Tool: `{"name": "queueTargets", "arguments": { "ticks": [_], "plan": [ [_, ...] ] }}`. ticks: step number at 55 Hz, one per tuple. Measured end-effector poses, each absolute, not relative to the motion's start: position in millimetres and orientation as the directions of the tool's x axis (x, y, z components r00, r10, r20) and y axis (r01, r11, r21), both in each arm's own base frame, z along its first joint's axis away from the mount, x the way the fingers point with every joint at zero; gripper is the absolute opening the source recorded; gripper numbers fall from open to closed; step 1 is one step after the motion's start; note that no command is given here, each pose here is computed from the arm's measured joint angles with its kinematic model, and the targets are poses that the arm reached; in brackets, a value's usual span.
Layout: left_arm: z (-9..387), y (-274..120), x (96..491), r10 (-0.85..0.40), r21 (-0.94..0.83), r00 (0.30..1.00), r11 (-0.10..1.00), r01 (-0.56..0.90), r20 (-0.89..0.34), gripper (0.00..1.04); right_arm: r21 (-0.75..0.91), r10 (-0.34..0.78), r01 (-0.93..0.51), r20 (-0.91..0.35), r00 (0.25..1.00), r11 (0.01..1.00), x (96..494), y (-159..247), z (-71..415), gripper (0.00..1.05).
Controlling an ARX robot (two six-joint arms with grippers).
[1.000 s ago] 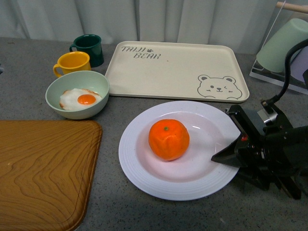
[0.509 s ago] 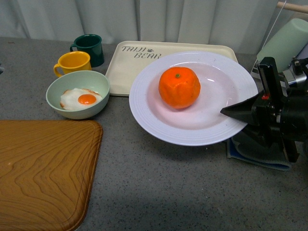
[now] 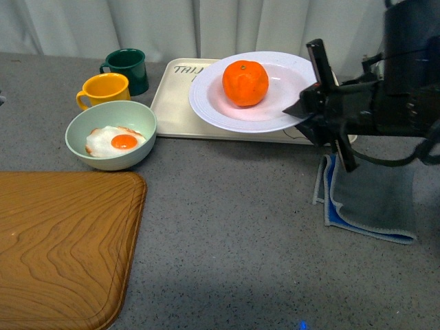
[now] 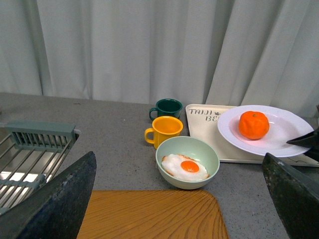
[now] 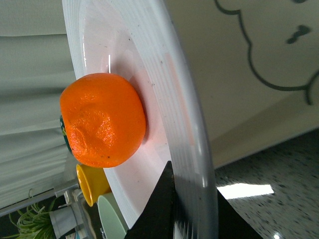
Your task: Place orange and plate with both arms
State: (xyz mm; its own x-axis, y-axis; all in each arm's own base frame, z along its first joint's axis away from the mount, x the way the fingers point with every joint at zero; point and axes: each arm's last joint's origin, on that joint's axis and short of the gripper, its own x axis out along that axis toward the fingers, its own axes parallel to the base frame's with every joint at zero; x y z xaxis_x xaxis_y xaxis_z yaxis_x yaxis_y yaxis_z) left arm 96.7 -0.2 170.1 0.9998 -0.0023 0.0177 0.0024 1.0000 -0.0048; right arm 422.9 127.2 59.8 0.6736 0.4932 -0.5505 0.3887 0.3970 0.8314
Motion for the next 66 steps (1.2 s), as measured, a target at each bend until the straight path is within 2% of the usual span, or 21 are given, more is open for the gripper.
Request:
{"name": "queueTargets", "arguments": {
  "ticks": [14, 31, 42, 48, 50, 52, 54, 56, 60, 66],
  "plan": [
    [170.1, -0.2, 96.7, -0.002, -0.005, 1.000, 1.000, 0.002, 0.018, 0.98, 0.795, 0.453, 0.419, -0.598, 0.661, 0.438, 453.3, 156.2, 58.5, 0.04],
    [170.1, -0.2, 96.7, -0.002, -0.005, 1.000, 1.000, 0.002, 0.018, 0.98, 0.755, 0.368, 0.404, -0.622, 0.692, 0.516, 459.3, 150.2, 57.4, 0.50],
    [170.1, -0.2, 96.7, -0.002, -0.005, 1.000, 1.000, 0.002, 0.018, 0.98, 0.677, 0.302, 0.276, -0.604, 0.737, 0.682, 448.7, 143.3, 73.6, 0.80],
    [170.1, -0.2, 96.7, -0.003, -0.005, 1.000, 1.000, 0.003, 0.018, 0.98, 0.571, 0.255, 0.128, -0.542, 0.801, 0.811, 435.0, 142.6, 103.7, 0.97],
    [170.1, -0.2, 96.7, -0.002, -0.005, 1.000, 1.000, 0.002, 0.018, 0.98, 0.495, 0.210, 0.059, -0.470, 0.857, 0.867, 428.5, 142.9, 110.6, 0.93],
    [170.1, -0.3, 96.7, -0.003, -0.005, 1.000, 1.000, 0.003, 0.018, 0.98, 0.387, 0.102, 0.024, -0.301, 0.948, 0.922, 416.6, 137.1, 118.7, 0.84],
    [170.1, -0.2, 96.7, -0.003, -0.005, 1.000, 1.000, 0.003, 0.018, 0.98, 0.259, 0.047, -0.002, -0.167, 0.985, 0.966, 398.3, 128.4, 124.2, 0.75],
    [170.1, -0.2, 96.7, -0.002, -0.005, 1.000, 1.000, 0.002, 0.017, 0.98, 0.194, 0.037, -0.019, -0.093, 0.995, 0.981, 382.1, 118.6, 128.0, 0.68],
    [170.1, -0.3, 96.7, -0.002, -0.005, 1.000, 1.000, 0.002, 0.017, 0.98, 0.109, 0.021, -0.019, -0.013, 1.000, 0.994, 356.9, 98.5, 136.0, 0.56],
    [170.1, -0.3, 96.7, -0.003, -0.005, 1.000, 1.000, 0.003, 0.017, 0.98, 0.048, 0.002, -0.002, 0.012, 1.000, 0.999, 326.1, 73.8, 144.4, 0.38]
  ]
}}
